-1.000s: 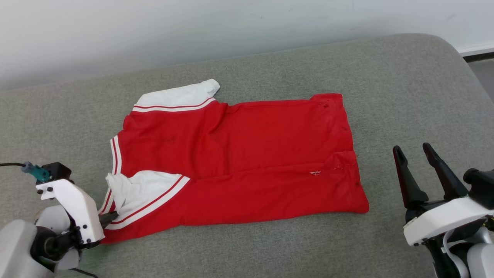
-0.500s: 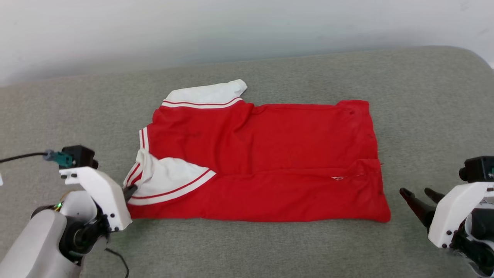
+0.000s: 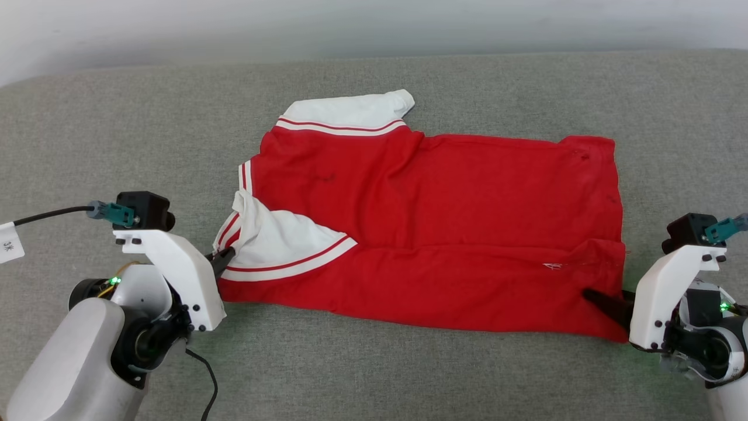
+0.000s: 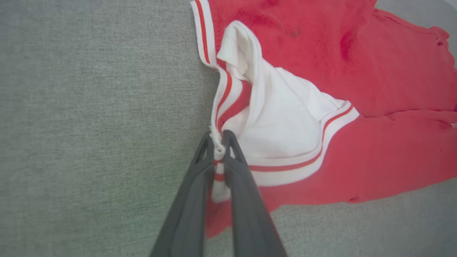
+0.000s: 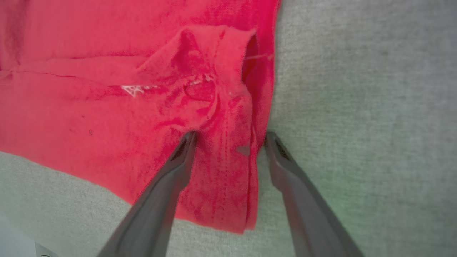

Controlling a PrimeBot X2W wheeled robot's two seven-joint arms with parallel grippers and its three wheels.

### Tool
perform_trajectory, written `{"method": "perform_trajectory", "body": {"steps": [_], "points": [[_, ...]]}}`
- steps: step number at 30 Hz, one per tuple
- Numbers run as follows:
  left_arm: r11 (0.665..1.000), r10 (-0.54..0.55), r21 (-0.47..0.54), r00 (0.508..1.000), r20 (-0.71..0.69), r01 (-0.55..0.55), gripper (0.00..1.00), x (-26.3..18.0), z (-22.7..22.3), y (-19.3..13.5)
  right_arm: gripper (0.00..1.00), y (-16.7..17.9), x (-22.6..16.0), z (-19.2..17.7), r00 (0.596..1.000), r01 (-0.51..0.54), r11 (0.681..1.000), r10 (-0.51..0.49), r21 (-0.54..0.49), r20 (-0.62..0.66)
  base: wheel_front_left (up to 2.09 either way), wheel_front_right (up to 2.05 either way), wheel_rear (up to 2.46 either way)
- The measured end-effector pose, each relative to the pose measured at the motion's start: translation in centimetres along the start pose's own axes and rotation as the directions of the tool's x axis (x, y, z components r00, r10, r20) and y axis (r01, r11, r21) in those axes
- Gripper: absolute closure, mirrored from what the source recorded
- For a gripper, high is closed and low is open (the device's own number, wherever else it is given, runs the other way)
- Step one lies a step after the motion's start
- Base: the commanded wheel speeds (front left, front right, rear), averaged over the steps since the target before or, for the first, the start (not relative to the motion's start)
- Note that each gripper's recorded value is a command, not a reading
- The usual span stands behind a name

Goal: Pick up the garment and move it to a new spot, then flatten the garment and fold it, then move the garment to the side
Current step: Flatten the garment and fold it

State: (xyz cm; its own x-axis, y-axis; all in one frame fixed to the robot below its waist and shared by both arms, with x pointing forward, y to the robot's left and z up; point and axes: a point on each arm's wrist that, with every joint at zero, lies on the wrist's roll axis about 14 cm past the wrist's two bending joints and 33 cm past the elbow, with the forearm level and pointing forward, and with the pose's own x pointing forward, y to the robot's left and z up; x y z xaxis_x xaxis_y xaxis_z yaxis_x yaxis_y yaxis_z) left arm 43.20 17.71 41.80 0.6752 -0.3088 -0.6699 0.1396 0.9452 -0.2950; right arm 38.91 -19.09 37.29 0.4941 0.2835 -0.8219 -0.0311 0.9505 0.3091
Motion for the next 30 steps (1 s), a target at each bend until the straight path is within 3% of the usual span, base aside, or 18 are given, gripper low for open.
{"method": "perform_trajectory", "body": {"steps": [1,9,17,30], "points": [[1.0,0.003,-0.003,1.0,0.001,-0.003,1.0,0.0,0.0,0.1,1.0,0.1,0.2,0.0,1.0,-0.002,1.0,0.002,-0.001,-0.007,0.0,0.0,0.0],[1.0,-0.001,-0.014,1.0,0.028,0.001,1.0,-0.2,0.2,-0.3,1.0,0.5,0.2,0.7,1.0,-0.012,1.0,0.013,-0.019,0.015,0.0,0.0,0.0],[0.999,-0.003,-0.047,0.996,0.09,0.007,1.0,-2.4,-0.7,-0.8,1.0,2.0,-2.6,2.0,0.991,-0.035,0.997,0.044,-0.075,0.123,0.0,0.0,0.0],[0.993,0.061,-0.108,0.978,0.198,-0.04,1.0,-8.4,-4.2,-0.8,1.0,3.3,-6.9,-0.6,0.982,-0.04,0.989,0.065,-0.142,0.176,0.0,0.0,0.0]]}}
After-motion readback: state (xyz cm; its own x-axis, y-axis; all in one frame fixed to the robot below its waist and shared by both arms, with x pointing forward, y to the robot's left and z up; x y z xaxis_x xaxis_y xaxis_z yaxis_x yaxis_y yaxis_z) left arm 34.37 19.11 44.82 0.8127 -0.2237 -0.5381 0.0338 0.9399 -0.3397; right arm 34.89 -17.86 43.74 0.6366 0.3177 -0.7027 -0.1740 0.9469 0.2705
